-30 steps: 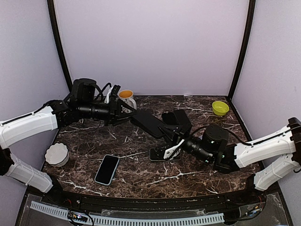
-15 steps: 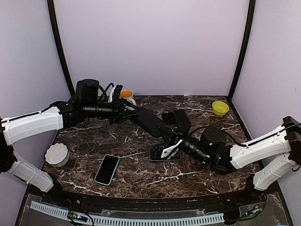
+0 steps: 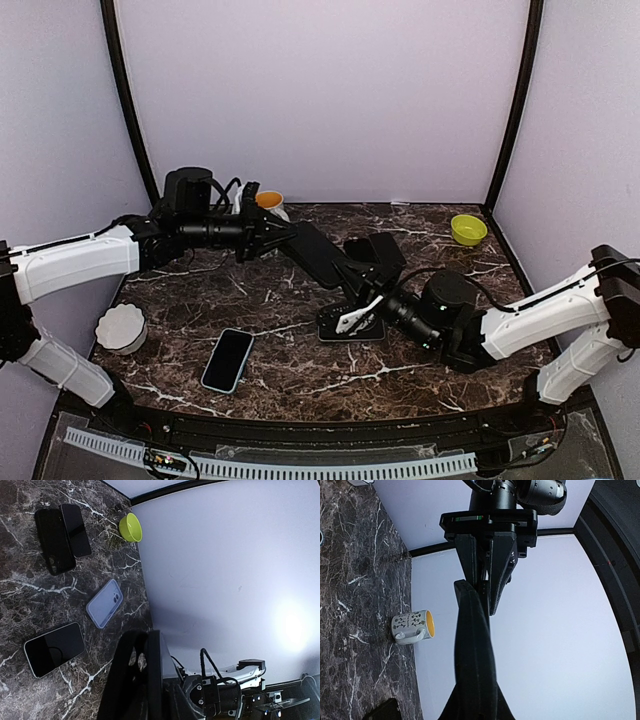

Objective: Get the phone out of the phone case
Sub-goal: Pass from the right arm to the left

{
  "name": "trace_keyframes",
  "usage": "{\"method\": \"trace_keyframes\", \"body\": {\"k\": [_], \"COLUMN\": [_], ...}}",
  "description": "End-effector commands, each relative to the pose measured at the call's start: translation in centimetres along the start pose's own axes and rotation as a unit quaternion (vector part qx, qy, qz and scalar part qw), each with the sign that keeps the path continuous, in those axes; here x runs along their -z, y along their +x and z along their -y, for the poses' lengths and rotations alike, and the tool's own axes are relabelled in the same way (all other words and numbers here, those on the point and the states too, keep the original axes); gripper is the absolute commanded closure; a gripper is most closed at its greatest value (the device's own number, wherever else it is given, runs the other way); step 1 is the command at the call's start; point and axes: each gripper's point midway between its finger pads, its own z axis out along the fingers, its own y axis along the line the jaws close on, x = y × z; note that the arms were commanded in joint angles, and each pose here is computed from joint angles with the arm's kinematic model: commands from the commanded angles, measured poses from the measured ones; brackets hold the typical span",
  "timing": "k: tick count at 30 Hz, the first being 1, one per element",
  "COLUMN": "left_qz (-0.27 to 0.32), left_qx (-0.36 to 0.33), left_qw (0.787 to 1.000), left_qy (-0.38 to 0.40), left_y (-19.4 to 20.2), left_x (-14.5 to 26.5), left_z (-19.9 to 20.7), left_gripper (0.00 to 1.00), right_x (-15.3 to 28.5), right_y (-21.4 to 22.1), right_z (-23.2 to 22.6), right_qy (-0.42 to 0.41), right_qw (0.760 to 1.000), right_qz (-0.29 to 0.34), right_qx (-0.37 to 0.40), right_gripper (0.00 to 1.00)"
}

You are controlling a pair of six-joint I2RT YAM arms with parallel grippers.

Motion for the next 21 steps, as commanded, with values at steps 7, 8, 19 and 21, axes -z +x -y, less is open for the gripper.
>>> {"method": "trace_keyframes", "body": {"k": [7,8,19,21], "left_qz": [0.000,0.004,0.049,0.056], "left_qx": [-0.004,-0.005,-0.018,-0.023], "left_qw": [0.997,0.997,0.994,0.994], "left_qy": [0.077,0.079,0.097,0.092], "left_y": [-0.1,-0.2,-1.5,-1.7], "left_x": [-0.4,-0.3,1.2,1.3], "left_z": [4.6,4.8,6.3,6.4], "left_gripper": [1.00,1.00,1.00,1.00], "right_x": [-0.9,-0.9,-2.1,-2.1], "right_y": [-1.9,-1.8,0.6,0.9], "right_z": [5.1,5.2,7.0,7.4], "right_qy": [0.081,0.083,0.097,0.099], "right_qw": [0.995,0.995,0.976,0.971], "right_qz": [0.026,0.025,-0.051,-0.061], "right_qx": [-0.048,-0.054,-0.191,-0.211], "right_gripper": [0.81,0.71,0.14,0.10]}}
